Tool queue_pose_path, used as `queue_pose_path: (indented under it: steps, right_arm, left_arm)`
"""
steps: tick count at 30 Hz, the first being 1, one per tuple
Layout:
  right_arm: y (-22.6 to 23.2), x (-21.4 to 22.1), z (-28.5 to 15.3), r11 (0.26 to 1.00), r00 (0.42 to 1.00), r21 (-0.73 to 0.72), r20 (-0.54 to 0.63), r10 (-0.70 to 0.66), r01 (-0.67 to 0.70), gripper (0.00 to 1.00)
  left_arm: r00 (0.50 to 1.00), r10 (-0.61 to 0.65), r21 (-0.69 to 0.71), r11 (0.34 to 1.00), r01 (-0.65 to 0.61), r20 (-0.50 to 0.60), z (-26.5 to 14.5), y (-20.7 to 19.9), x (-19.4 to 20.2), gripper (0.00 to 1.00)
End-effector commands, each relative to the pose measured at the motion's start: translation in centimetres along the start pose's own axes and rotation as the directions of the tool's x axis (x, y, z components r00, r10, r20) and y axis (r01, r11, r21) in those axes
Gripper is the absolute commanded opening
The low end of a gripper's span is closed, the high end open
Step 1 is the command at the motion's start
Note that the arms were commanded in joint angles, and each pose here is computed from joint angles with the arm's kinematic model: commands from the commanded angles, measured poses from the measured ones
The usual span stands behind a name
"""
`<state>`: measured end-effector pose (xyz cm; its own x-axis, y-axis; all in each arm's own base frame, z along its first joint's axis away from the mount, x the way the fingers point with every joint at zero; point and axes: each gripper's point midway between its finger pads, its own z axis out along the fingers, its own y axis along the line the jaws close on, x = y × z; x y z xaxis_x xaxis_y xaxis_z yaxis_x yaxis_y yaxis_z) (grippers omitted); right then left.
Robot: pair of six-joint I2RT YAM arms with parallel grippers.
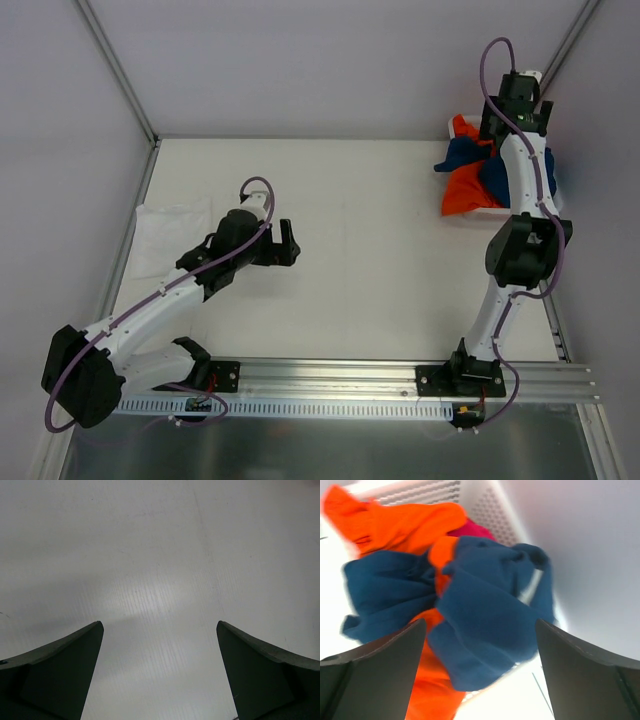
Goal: Fold and stack the t-shirts
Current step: Grab crumpled tshirt from bin with the right arm
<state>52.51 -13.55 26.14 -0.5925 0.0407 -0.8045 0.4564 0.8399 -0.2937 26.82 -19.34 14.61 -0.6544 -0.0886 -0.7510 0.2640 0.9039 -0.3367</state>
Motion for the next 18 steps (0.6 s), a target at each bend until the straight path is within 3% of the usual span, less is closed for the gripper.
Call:
queue_pose_path:
  steps: [1,6,11,18]
  right_arm:
    - [0.0,-3.5,-3.5,0.995,0.993,-0.084,0.093,0.066,-0.058,0.94]
    - [-1.9,-5.7,-5.2,0.997,0.988,-0.043,0.138,0.069,-0.064,0.96]
    - [-3.8,-5.1,-4.6,0.996,0.993,0.078,0.116,0.03,-0.039,0.96]
    - [-4.2,-4.2,-3.3,0.992,0.996,0.123,0.083,0.014,-0.024,0.96]
  left_arm:
    - [1.0,-0.007,0.055,0.998,0.006,0.029,-0.8,-1.1,-0.4,0.99]
    - [1.0,-0.015,0.048,0.999,0.013,0.024,-0.9,-0.7,0.3,0.99]
    - [1.0,-0.008,0.035,0.999,0.007,0.022,-0.9,-0.2,0.8,0.99]
    - [1.0,0.002,0.031,1.0,-0.002,0.004,-0.5,0.2,1.7,0.99]
